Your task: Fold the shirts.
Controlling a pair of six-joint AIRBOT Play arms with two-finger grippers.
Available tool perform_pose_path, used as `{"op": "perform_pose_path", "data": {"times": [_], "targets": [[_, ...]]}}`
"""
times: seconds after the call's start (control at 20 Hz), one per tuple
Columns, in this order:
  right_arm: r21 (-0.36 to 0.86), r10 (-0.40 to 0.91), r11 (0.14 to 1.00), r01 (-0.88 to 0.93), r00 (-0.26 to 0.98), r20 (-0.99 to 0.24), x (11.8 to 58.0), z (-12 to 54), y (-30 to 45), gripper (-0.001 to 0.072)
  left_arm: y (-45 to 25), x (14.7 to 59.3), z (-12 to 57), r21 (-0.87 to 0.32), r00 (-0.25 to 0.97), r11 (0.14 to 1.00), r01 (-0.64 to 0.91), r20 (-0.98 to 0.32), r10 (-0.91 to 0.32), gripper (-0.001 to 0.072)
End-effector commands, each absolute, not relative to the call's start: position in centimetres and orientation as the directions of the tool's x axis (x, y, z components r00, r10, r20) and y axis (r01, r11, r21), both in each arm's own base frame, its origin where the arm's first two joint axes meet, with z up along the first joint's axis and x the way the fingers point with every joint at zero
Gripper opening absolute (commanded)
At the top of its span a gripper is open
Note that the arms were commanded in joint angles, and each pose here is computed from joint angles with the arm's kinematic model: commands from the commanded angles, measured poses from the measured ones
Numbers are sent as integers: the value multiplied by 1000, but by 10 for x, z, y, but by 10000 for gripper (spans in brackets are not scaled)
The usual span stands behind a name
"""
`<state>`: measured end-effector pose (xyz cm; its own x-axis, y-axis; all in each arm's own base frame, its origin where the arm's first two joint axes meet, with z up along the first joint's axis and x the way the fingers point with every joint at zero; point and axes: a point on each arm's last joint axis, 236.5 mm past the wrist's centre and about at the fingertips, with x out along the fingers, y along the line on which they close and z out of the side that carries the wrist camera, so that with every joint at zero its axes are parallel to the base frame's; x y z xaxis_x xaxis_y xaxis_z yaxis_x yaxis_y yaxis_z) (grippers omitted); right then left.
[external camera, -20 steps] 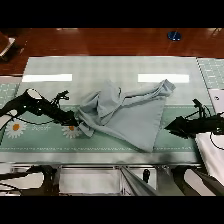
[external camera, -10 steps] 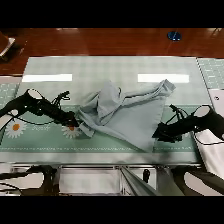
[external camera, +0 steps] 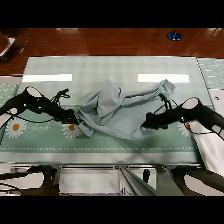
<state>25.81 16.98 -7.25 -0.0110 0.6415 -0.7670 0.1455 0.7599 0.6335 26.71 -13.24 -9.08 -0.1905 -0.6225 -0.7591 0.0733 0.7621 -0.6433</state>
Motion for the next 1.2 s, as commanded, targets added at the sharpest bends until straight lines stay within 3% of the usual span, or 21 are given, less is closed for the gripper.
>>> {"op": "perform_pose_path", "data": {"times": [0.0,0.1,0.25,0.35,0.45,0.6,0.8,0.95,1.15], "targets": [[714,714,698,-61,136,-687,321,11,194,26,-123,305,-50,-637,-92,762,113,-770,-631,18],[676,706,706,-211,285,-648,364,95,193,26,-105,346,10,-603,76,780,165,-781,-620,18],[534,664,745,-399,517,-541,398,240,181,26,-72,397,149,-489,448,837,245,-709,-545,18],[426,647,761,-489,622,-442,390,329,174,26,-60,399,258,-391,675,873,292,-563,-478,18],[325,655,754,-571,692,-303,360,411,172,26,-61,370,363,-247,830,903,351,-364,-423,18],[198,622,780,-593,768,-151,305,480,158,26,-61,300,468,-58,936,942,330,-107,-334,18],[42,494,869,-494,857,-143,232,496,119,26,-49,198,523,131,981,978,161,83,-173,18],[-10,455,889,-458,884,-108,185,504,105,26,-53,138,539,184,973,977,103,186,-138,18],[-8,436,898,-439,893,-110,159,502,99,26,-64,107,545,199,957,972,127,234,-173,18]]}}
